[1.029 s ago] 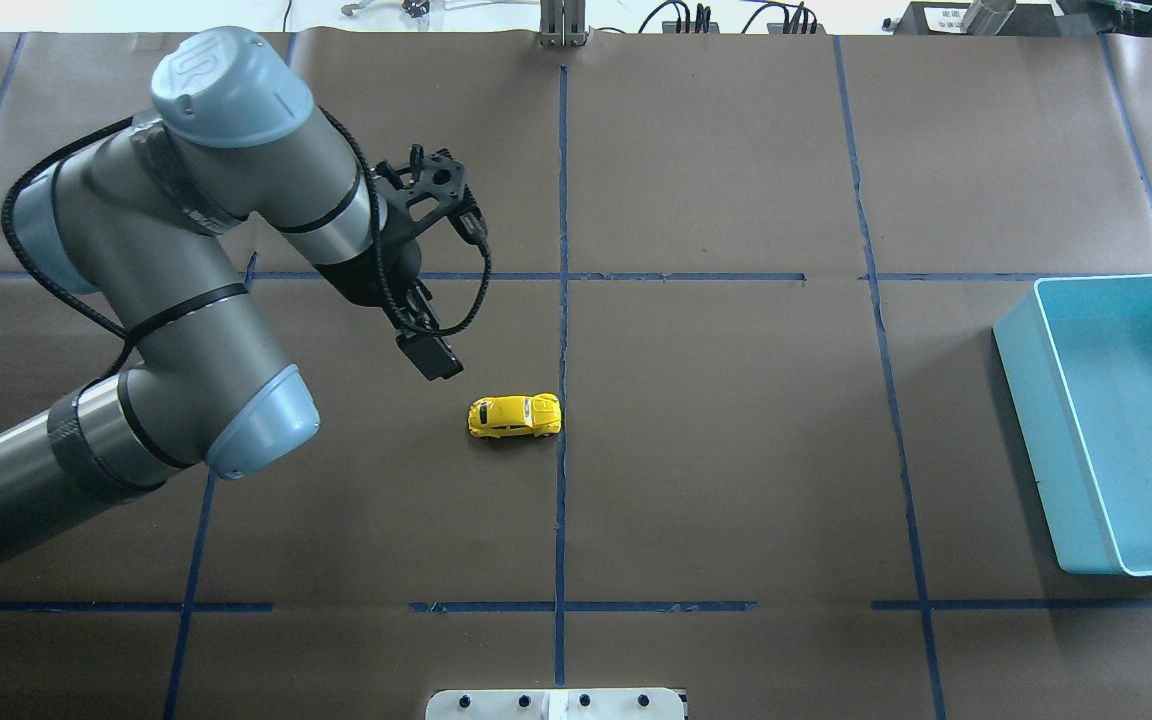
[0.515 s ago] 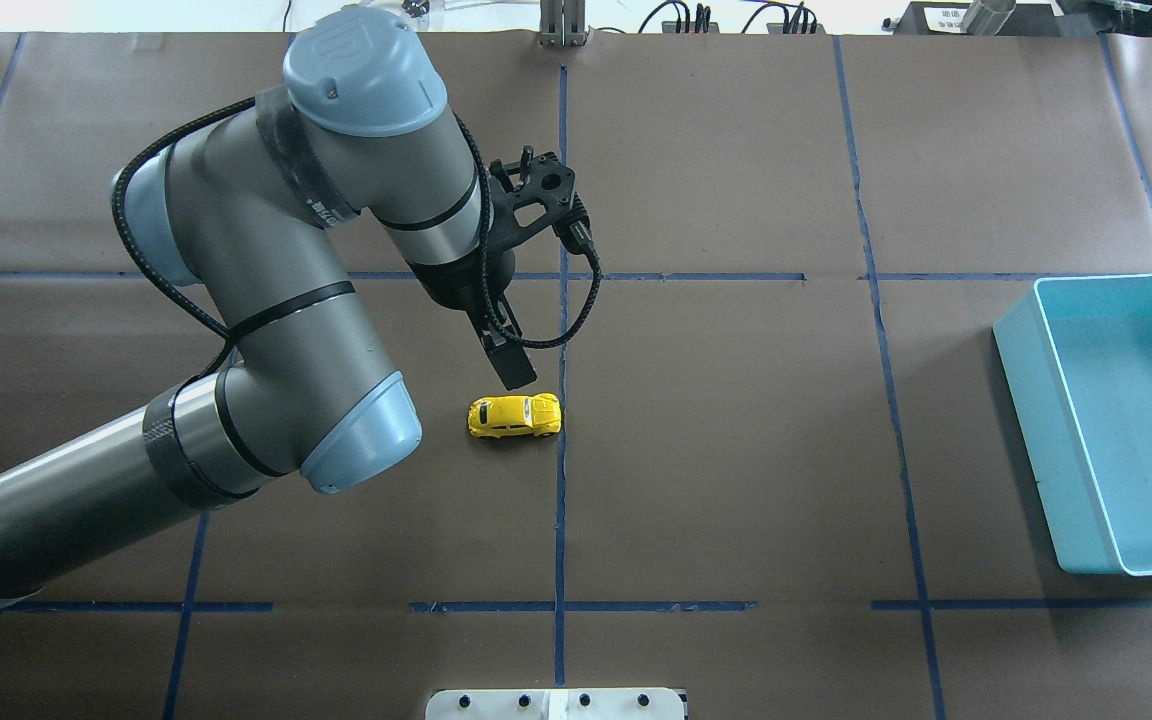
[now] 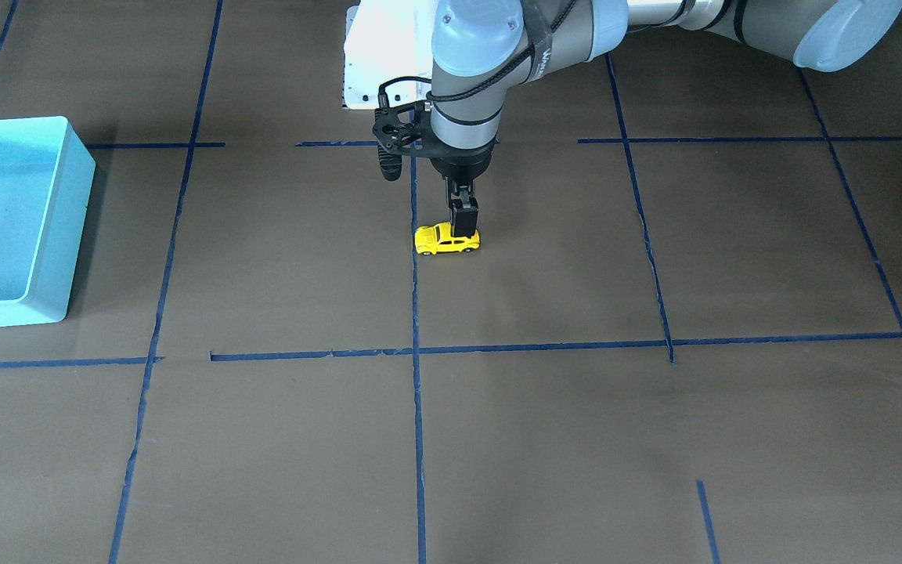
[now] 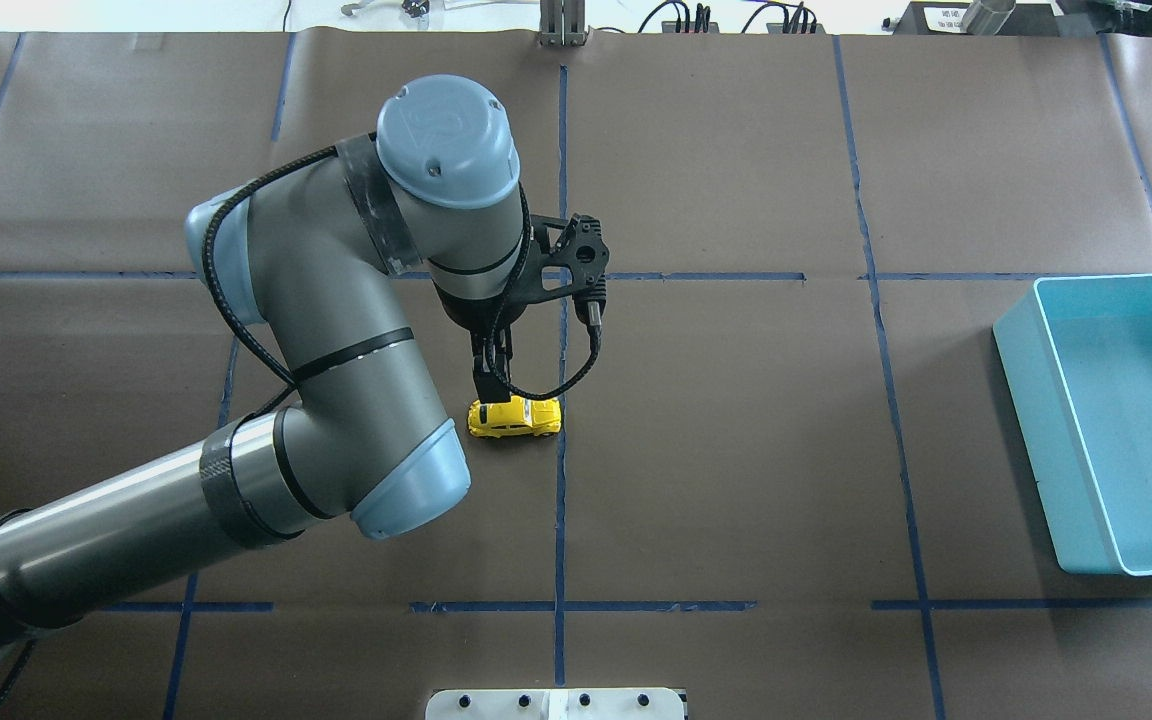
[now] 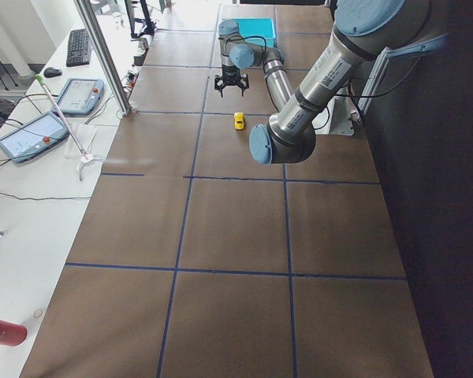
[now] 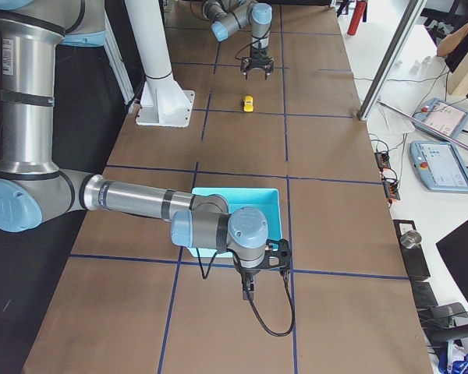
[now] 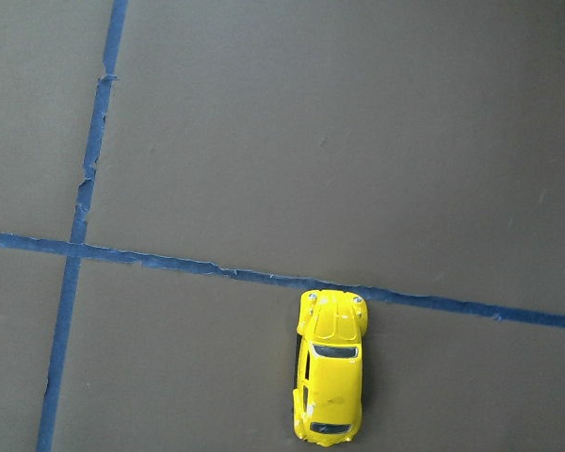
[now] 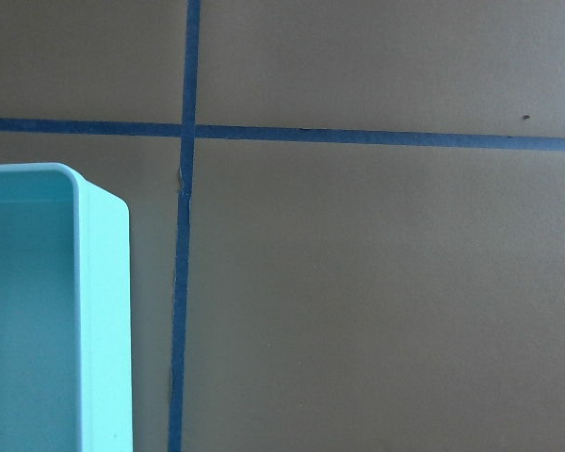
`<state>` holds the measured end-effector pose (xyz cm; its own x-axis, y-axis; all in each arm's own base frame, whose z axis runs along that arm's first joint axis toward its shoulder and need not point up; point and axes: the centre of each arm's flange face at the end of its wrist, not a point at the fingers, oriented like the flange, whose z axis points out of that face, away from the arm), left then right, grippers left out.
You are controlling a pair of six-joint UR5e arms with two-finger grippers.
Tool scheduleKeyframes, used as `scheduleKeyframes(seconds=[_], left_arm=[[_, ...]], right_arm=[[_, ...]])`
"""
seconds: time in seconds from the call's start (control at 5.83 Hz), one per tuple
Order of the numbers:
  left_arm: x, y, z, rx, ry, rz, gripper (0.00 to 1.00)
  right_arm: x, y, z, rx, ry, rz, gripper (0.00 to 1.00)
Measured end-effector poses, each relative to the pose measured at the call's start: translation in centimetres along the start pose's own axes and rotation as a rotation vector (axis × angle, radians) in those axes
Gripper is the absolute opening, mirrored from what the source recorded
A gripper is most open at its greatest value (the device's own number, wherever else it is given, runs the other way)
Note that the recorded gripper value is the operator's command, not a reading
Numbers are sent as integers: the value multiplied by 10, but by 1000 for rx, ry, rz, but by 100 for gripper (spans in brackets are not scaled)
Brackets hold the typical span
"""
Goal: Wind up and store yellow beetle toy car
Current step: 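Move the left gripper over the yellow beetle car and lower it, then close the left gripper on the yellow car's body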
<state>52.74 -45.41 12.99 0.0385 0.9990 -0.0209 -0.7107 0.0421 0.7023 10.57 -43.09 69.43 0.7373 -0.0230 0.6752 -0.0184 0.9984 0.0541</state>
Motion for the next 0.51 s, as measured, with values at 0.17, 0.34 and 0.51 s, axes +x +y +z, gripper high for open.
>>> scheduleKeyframes(seconds=[0.17,0.34,0.51], left_arm=[[5,-5,21,-48,-18,24,100],[6,-11,41,-75,-25,32,100],[2,-21,58,-84,-31,37,100]], right_arm=[[0,0,0,0,0,0,100],[0,0,0,0,0,1,100],[1,0,1,-2,0,3,100]])
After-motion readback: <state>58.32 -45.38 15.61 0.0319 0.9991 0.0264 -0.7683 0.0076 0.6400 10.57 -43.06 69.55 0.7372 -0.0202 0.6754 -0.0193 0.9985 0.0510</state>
